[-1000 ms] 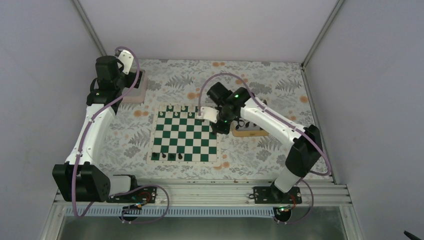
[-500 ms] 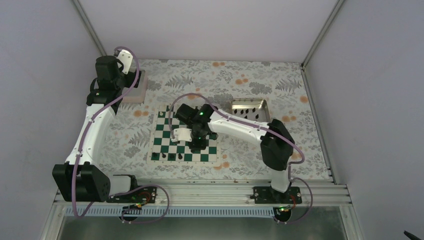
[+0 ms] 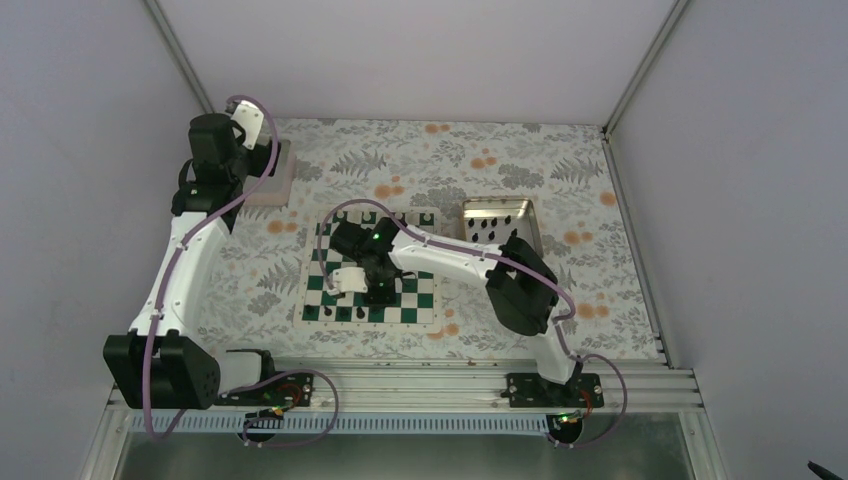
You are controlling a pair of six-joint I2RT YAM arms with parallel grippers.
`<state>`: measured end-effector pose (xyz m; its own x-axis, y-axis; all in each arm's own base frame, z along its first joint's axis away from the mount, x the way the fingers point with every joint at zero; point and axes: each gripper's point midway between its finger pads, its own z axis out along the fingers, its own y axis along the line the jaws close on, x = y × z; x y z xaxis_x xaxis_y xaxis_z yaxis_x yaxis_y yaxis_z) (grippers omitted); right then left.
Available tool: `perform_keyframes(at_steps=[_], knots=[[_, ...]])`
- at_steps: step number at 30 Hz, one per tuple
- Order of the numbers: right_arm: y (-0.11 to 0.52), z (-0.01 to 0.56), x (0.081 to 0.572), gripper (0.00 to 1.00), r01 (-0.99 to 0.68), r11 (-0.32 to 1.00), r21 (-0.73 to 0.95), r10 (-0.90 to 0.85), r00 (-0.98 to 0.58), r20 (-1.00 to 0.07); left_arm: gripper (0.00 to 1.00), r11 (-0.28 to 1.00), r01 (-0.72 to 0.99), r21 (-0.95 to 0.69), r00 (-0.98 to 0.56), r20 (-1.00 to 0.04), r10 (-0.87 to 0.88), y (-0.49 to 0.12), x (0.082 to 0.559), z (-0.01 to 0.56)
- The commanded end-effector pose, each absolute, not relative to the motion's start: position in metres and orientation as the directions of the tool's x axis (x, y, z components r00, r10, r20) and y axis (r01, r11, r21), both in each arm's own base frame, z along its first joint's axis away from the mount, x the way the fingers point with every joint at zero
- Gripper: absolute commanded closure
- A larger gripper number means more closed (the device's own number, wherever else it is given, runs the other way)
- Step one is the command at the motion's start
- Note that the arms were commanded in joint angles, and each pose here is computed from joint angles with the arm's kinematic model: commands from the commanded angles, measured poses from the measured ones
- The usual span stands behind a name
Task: Set up the chess pieces on the board
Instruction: Place the chess piece on the chessboard.
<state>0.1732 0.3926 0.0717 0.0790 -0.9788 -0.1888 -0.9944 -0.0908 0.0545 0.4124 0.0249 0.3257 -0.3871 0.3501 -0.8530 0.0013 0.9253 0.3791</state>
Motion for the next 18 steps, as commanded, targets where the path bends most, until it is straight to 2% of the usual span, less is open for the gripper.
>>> perform_keyframes(at_steps=[1, 18], knots=[[0.392, 0.069, 0.164, 0.96, -0.992, -0.102, 0.077, -0.982, 0.088, -0.166, 0.0, 0.921, -0.004, 0.39, -0.372, -0.855, 0.361, 0.027, 0.409, 0.329], [0.398, 0.058, 0.167, 0.96, -0.993, -0.096, 0.07, -0.984, 0.084, -0.159, 0.0, 0.917, -0.003, 0.4, -0.381, -0.848, 0.369, 0.029, 0.41, 0.323]])
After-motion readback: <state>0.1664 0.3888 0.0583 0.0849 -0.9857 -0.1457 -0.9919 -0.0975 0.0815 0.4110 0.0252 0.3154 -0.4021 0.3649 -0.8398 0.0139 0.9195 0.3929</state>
